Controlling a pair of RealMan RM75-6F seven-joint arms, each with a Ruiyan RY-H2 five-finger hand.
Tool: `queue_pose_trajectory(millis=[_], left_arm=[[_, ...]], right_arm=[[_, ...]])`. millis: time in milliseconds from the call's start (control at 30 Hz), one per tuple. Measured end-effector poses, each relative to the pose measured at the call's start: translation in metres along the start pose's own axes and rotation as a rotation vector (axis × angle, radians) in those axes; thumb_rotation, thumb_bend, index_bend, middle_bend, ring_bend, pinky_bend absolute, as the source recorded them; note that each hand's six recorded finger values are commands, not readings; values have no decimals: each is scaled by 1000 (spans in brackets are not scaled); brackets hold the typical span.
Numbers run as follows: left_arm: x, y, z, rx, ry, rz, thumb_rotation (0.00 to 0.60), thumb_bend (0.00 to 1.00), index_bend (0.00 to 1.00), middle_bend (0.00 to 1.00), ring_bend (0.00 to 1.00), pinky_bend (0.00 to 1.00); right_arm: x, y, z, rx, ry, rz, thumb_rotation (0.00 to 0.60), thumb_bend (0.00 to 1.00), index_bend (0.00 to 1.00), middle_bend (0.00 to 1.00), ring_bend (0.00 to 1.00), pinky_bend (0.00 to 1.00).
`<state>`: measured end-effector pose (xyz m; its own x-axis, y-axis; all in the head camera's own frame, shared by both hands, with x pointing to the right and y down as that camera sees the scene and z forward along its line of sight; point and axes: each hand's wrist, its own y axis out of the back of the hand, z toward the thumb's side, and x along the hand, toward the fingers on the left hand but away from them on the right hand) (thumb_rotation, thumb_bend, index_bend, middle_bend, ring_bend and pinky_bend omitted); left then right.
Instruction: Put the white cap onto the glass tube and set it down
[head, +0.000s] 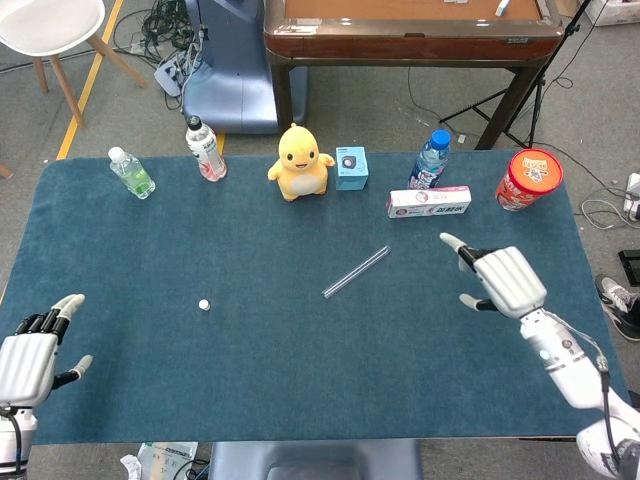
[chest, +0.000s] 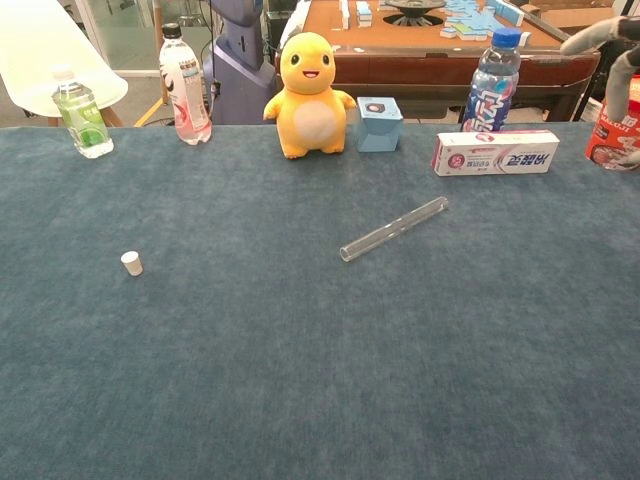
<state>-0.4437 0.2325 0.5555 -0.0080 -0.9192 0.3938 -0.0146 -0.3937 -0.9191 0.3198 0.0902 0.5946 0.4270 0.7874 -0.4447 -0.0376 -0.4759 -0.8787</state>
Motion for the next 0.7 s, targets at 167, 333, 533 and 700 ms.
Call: queue_pose_trajectory(millis=[167,333,533,700], left_arm=[[-3,-1,-4,1,11,-2,600,182,133,174,283,245],[-4,0,-8,-4,18,2,600,182,133,174,283,245],[-5,-2,-10,-9,23,0,600,182,133,174,283,245],[-7,-2,-12,-16,30,2,600,182,133,174,283,245]], right_arm=[[-34,-5,17,20,64,62,600,138,254,739,893,965],[-70,-16,37,42,118,121,600,179,321,789,948,1000],[-101,-28,53,67,149,154,600,245,401,821,985,1000],[-122,-39,60,88,154,173,600,258,420,831,993,1000]])
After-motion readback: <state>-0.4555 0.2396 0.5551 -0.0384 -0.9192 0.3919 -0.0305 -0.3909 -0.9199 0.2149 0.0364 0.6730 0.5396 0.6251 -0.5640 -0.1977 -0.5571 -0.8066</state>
